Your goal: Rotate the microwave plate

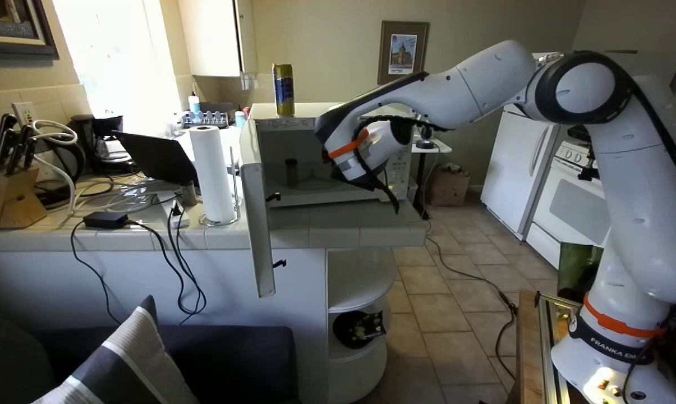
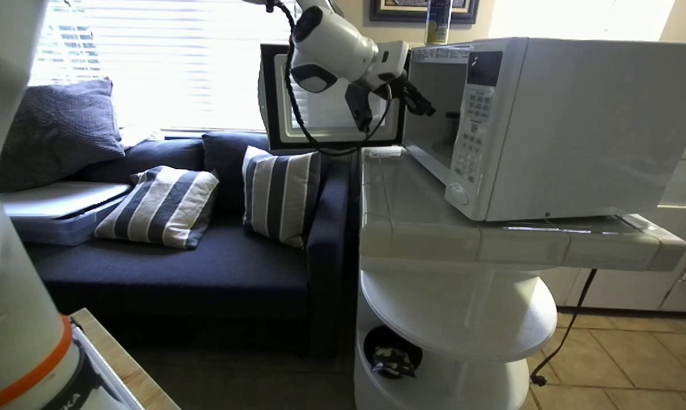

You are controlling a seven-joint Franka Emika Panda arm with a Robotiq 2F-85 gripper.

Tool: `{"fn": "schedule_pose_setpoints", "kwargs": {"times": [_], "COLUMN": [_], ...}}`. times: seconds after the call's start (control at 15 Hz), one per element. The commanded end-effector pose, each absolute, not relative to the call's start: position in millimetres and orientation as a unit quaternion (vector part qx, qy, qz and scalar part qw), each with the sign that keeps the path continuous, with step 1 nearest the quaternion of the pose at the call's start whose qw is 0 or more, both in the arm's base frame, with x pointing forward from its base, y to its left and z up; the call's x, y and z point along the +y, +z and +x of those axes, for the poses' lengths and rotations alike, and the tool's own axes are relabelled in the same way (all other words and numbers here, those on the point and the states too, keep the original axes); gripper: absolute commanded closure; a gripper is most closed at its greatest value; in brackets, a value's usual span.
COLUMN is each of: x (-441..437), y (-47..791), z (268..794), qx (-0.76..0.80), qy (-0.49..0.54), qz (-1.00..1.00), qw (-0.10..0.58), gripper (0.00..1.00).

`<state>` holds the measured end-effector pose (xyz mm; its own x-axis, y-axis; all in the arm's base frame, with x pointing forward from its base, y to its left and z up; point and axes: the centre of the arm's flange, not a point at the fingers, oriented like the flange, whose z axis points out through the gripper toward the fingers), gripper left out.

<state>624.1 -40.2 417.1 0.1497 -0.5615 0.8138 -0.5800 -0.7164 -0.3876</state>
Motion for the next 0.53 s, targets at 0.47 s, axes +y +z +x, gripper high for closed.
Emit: {"fn": "schedule_pose_setpoints", "kwargs": {"times": [0.47], "x": [-35], "y": [480], "z": [518], "qx": [-0.338], "qy": [0.455], "qz": [0.821], "qw": [0.072], "gripper": [0.0]}}
